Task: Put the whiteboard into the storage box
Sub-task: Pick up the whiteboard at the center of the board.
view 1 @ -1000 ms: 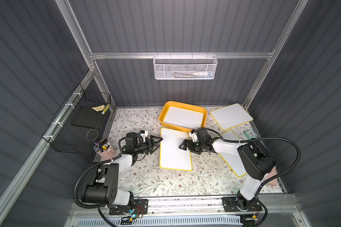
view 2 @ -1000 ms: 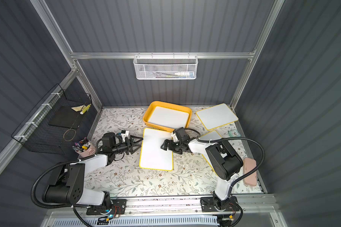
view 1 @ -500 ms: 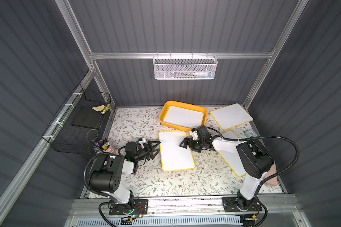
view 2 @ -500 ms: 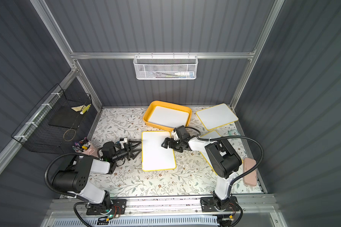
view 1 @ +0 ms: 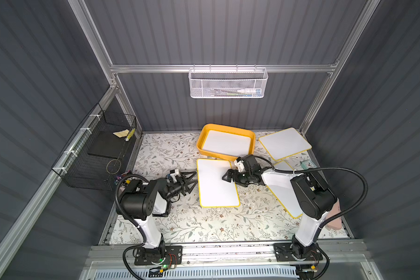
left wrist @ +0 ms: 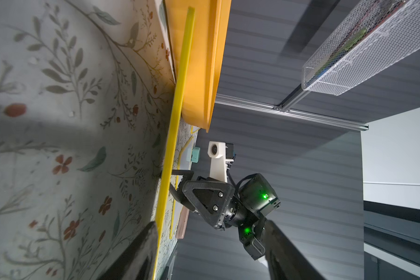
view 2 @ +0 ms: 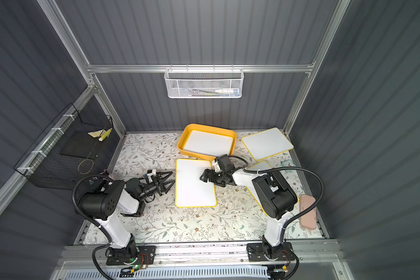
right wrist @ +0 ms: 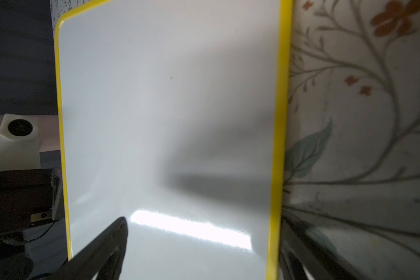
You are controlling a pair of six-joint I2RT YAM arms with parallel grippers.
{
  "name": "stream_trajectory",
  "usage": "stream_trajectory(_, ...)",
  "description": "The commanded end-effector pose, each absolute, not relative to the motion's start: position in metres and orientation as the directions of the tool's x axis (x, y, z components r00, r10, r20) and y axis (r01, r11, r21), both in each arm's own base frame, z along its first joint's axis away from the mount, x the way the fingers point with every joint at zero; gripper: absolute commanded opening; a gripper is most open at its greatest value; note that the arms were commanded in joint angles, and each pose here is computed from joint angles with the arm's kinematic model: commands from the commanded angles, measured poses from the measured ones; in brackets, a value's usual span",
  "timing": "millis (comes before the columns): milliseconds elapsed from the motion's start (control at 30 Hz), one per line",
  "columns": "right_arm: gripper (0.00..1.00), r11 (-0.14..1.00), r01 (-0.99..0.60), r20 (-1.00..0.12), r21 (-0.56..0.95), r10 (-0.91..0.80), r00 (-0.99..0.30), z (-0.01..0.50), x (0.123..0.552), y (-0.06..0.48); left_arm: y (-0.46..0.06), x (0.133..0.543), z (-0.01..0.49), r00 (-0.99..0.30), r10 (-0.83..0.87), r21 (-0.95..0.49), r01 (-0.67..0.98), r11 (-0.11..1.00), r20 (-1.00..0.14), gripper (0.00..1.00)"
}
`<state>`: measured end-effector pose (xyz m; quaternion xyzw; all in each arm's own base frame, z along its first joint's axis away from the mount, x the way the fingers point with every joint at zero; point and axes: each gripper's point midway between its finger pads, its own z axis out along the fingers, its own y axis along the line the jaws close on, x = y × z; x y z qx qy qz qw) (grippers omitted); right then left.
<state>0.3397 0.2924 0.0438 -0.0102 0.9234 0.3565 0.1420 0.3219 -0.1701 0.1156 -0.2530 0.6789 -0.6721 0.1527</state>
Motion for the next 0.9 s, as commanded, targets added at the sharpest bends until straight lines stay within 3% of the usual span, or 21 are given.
stream_trajectory(0,0.93,0.578,-0.132,-0.053,0.805,-0.151,-0.987,0.030,0.263,0.348,-0.207,0.281,0.121,-0.933,-0.312,-0.984,-0.177,-0.030,0.177,0.69)
stream_trajectory(867,0.92,0.424,-0.174,-0.079,0.889,-0.233,-0.969,0.055,0.253,0.384,-0.207,0.282,0.132,-0.936,-0.315,-0.986,-0.166,0.006,0.156,0.69)
